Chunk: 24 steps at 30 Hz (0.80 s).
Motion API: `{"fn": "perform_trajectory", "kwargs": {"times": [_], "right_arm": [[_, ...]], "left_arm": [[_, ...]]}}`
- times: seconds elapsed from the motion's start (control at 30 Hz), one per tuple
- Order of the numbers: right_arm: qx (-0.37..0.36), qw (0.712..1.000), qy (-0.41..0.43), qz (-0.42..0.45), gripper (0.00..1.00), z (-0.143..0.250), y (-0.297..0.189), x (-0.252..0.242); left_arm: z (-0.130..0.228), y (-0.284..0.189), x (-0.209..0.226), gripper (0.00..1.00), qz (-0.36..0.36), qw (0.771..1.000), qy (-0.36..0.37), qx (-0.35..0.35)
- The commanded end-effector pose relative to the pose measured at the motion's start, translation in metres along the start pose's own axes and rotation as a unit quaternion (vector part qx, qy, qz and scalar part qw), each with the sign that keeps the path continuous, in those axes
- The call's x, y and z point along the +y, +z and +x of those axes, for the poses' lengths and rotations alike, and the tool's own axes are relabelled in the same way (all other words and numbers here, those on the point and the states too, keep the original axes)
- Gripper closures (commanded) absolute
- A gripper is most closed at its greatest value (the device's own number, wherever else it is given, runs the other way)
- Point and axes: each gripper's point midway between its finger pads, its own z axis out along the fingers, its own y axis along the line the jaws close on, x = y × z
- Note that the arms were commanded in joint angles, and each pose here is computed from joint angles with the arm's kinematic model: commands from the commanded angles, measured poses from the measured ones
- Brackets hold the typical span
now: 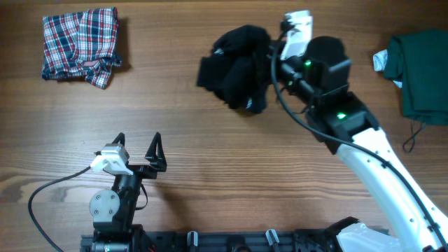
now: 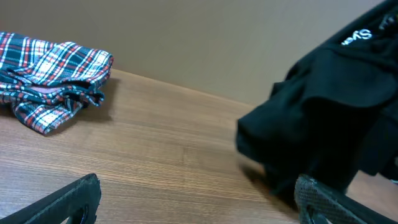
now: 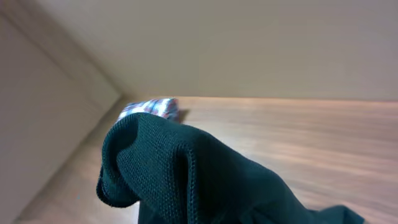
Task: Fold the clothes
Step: 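Grasp the dark shirt with the right gripper and drag it toward center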
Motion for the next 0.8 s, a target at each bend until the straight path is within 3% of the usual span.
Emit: {"fn": "perform_trajectory", "kwargs": {"times": [0.0,0.23,0.37,0.77], "right_arm": [[0.005,0.999,0.046,-0.020,0.96,0.004,0.015,0.013],[0.044,0.995,0.085,-0.004,0.96,0.036,0.050,-0.006],[0.037,0.997,0.075,0.008,0.96,0.035,0.054,-0.013],[-0.007,0.980,0.026,0.195,0.95,0.017,0.036,-0.102]], "left_arm": [[0.003,0.000,0.002,0.00,-0.005,1.000,0.011,0.003],[0.003,0.000,0.002,0.00,-0.005,1.000,0.012,0.003],[0.003,0.000,0.002,0.00,-0.005,1.000,0.011,0.003],[0.003,0.000,0.002,0.00,-0.005,1.000,0.011,0.003]]}}
